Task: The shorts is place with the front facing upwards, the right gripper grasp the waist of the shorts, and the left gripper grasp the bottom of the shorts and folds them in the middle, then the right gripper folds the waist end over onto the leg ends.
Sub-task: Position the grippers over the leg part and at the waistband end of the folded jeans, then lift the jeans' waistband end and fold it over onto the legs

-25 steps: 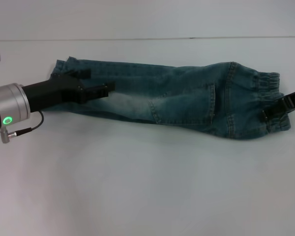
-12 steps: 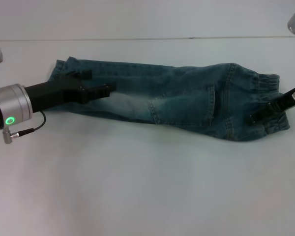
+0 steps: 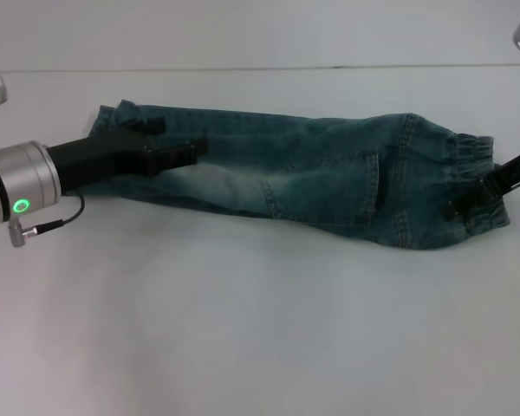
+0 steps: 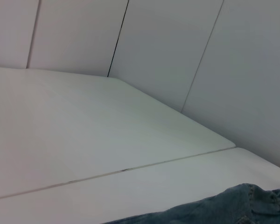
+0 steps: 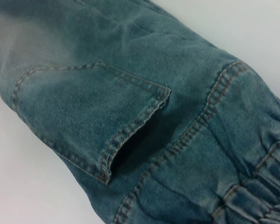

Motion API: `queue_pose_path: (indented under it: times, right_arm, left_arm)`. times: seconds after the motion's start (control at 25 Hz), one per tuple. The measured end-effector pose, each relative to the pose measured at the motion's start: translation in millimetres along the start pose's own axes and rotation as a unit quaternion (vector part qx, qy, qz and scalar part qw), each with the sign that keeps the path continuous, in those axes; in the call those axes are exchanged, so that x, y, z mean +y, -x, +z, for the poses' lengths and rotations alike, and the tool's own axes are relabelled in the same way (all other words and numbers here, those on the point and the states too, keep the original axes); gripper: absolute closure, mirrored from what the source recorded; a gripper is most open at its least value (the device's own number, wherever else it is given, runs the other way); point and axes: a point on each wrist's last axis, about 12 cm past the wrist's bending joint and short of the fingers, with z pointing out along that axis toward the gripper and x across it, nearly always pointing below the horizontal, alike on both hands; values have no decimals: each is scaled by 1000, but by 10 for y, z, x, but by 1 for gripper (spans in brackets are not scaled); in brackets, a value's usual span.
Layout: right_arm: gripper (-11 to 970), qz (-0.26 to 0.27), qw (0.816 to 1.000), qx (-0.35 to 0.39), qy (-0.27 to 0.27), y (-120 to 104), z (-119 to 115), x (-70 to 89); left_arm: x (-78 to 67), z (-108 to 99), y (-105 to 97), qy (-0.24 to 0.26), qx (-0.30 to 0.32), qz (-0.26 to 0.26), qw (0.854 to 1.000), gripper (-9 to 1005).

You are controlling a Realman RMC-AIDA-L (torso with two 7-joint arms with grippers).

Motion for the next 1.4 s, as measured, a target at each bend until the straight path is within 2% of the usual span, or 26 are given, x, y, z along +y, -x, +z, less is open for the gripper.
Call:
queue_pose_path:
  times: [0.16,0.44,0.64,0.72,1.0,1.4]
  right_arm:
    - [215,-6,1000,-2,0,-2,13,5]
    - [373,-10,1000,-2,1,-3,16,10]
    - [485,-14,1000,-5,-1,10,0,11]
    - [695,-15,1000,-6,-2,16,-8,10]
    - [829,-18,1000,-5,1,44,-19,30]
    - [835,-19,999,-33,22,113,-151,86]
  left_arm:
    - [4,15,0,3,0,-1,1000,78]
    - [4,7,-14,4,-2,-5,1000,78]
    - [3,15,0,7,-34,-24,999,79]
    - [4,26,-3,10,-48,-32,998,79]
    - [-32,124,-44,9,-63,-22,998,138]
    - [-88,339,-111,26,-82,-9,996,503]
